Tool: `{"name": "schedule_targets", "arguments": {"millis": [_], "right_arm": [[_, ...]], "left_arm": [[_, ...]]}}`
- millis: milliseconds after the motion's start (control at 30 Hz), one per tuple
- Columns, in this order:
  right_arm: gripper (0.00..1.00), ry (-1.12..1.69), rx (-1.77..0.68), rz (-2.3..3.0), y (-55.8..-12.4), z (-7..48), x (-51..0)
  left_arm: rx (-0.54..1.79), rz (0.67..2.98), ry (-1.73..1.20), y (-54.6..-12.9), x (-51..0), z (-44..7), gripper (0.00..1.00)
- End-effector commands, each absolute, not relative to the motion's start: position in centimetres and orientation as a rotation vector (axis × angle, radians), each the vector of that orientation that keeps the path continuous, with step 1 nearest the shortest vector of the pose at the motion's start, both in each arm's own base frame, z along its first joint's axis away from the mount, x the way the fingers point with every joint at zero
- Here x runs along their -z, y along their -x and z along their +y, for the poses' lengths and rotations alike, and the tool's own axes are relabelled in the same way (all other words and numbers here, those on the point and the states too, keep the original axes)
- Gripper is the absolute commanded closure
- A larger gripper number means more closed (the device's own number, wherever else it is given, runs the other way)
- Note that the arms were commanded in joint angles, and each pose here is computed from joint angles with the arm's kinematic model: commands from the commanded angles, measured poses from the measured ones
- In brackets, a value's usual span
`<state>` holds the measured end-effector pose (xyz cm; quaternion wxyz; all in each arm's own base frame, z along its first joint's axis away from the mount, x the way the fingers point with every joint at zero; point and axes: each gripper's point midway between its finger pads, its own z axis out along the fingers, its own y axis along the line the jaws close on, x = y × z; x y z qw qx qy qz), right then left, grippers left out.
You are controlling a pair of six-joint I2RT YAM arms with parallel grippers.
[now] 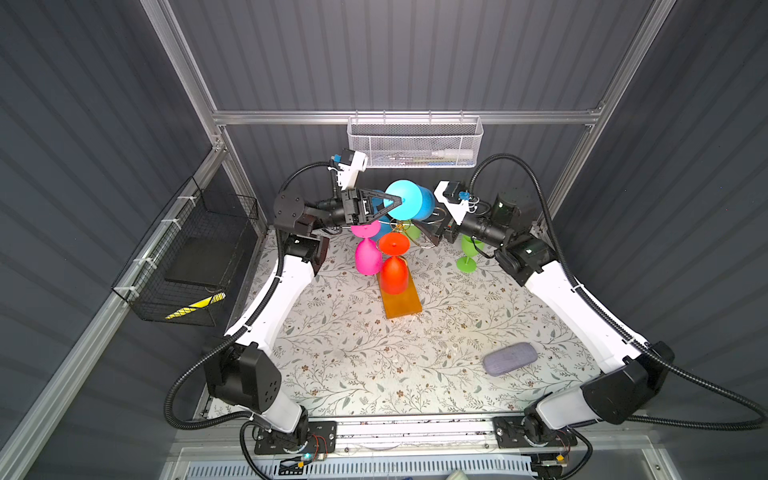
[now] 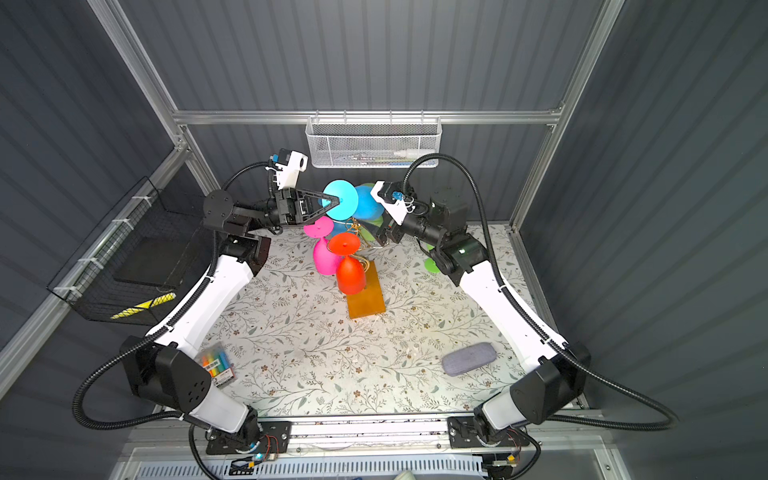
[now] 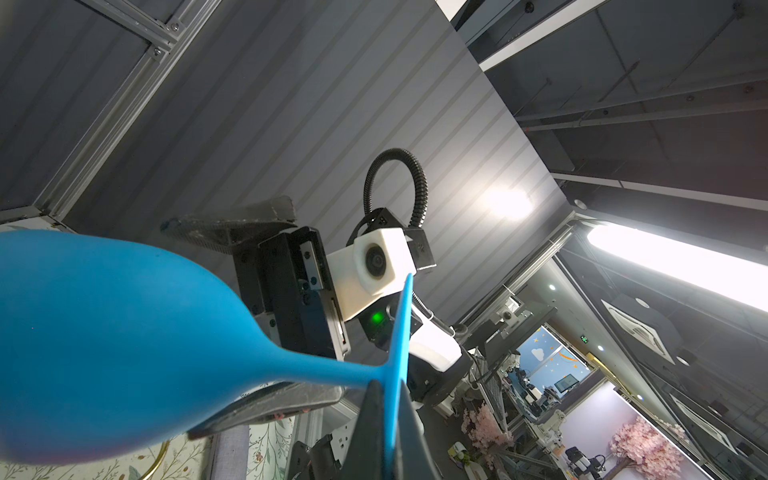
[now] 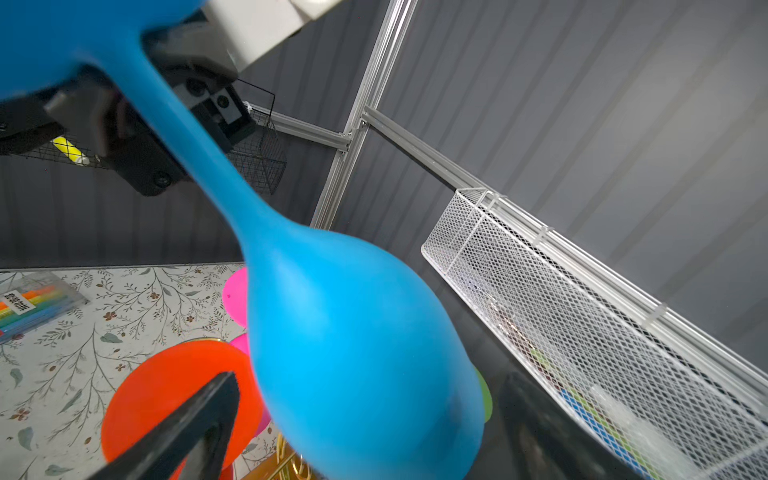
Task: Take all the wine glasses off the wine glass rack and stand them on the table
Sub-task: 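Grasp the blue glass foot with the left gripper and release with the right, then grasp the blue glass bowl with the right gripper while the left holds the foot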
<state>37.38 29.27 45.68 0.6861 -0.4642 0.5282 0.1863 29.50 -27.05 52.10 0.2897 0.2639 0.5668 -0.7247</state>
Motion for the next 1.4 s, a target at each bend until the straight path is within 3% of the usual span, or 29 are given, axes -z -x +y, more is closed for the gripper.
{"name": "schedule_targets", "arguments": {"millis": [0, 367, 867, 1067, 1367], "right_arm": [[0.01, 1.057, -0.42, 1.13, -37.4, 30.3, -46.9], [0.01, 1.092, -0.443, 1.15, -38.6, 32.2, -46.1], [0.17, 1.024, -0.385, 1.194, -38.2, 31.2, -45.8], [0.07, 1.038, -0.38, 1.204, -37.6, 31.1, -45.2], [0.04, 1.038, -0.38, 1.22, -37.8, 31.2, -44.6]], "left_arm": [[1.911, 1.441, -0.742, -27.7, -53.8, -26.4, 1.0], [1.918, 1.438, -0.736, -27.4, -53.9, -26.3, 1.0], [1.908, 1.42, -0.766, -27.2, -54.6, -26.3, 1.0], [1.91, 1.409, -0.773, -27.1, -55.2, -26.3, 1.0], [1.926, 1.383, -0.782, -26.8, -55.6, -26.2, 1.0]]}}
